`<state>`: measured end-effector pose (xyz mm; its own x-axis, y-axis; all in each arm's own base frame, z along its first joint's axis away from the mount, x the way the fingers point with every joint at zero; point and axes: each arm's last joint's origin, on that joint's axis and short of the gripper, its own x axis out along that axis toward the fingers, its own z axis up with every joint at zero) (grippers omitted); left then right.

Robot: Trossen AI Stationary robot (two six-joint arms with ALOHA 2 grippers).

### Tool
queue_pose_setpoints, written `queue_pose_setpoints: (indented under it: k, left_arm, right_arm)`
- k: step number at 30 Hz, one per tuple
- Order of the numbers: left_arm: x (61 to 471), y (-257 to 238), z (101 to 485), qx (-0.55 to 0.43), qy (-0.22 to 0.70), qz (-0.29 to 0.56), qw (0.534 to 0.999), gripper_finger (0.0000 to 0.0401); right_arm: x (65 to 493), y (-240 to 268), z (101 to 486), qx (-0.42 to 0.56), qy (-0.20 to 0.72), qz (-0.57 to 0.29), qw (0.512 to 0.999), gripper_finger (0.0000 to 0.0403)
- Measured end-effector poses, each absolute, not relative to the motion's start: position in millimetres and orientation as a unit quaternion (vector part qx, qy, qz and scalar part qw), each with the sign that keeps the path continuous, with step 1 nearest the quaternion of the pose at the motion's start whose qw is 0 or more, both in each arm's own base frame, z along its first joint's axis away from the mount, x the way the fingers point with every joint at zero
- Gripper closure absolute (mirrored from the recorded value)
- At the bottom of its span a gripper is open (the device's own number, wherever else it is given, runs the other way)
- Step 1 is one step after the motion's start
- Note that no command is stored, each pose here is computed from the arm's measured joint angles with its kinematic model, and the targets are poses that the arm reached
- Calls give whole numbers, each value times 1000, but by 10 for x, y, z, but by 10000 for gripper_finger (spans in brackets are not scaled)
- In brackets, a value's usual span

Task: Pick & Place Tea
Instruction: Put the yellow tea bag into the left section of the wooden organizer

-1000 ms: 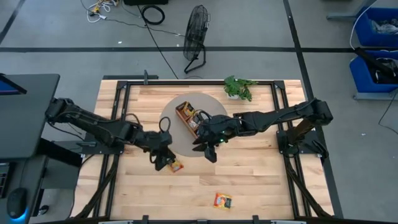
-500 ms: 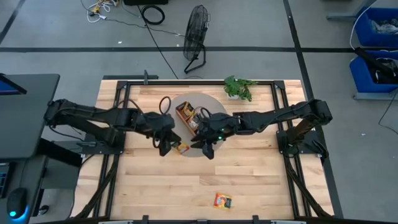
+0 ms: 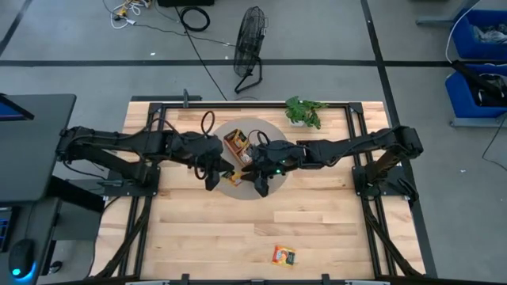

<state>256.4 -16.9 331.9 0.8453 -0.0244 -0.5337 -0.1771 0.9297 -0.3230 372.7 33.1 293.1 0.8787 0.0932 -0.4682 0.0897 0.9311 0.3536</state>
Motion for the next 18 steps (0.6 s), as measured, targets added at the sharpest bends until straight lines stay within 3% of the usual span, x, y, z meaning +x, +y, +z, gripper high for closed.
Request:
queue_pose_setpoints:
  k: [13,18]
  left_arm:
    - [2586,-174,3366,-183,255,33,949,401]
    - [2584,-174,3363,-182,257,33,949,401]
  right_arm:
    - [3775,292,2840,201,265,31,942,257]
    - [3790,291,2858,205,255,39,944,289]
